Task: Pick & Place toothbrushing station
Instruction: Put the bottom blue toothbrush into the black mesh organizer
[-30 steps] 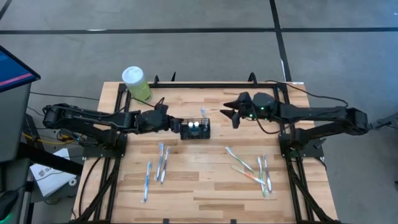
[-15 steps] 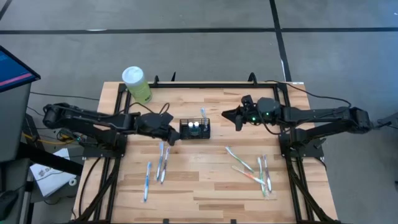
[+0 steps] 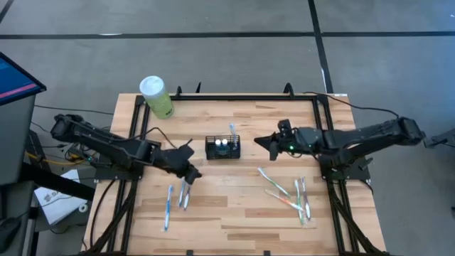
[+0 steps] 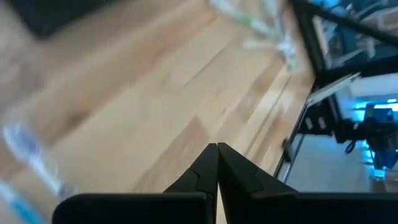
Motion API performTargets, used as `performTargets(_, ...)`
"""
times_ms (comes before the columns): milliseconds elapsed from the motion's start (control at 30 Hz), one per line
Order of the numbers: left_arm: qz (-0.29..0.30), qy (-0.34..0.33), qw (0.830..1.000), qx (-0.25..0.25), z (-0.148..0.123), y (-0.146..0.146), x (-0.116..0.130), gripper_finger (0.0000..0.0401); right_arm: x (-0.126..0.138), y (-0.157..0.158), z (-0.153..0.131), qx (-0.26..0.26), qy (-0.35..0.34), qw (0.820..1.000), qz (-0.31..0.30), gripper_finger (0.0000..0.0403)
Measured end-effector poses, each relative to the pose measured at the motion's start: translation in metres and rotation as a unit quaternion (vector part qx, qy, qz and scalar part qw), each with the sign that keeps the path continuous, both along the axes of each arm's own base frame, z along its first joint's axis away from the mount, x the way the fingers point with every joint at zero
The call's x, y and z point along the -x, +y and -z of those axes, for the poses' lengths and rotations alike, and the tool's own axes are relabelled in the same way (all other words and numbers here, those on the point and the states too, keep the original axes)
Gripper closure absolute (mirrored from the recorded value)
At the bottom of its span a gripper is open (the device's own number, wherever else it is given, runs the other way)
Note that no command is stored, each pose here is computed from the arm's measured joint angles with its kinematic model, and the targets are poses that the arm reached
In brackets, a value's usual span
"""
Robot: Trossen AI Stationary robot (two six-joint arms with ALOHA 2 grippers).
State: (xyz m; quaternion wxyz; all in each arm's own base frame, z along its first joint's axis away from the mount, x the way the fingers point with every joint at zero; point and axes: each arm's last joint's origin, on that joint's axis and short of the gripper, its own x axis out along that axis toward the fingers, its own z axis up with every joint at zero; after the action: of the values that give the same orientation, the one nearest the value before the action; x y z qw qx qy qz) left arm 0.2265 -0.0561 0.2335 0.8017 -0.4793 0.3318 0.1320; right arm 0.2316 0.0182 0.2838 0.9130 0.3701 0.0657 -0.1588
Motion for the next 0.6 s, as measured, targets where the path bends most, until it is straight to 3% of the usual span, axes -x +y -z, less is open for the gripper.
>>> performTargets(367,0.016,0.128,0.991,0.041,0.015,-0.022,0.024,0.0401,-0.008,0.029,-0.028,0.016,0.003,1.000,0.002,0.0402)
performTargets(600,0.022,0.200,0.977,0.063,0.021,-0.030,0.038,0.0401,-0.033,0.050,-0.035,0.024,0.012,0.999,-0.019,0.0402)
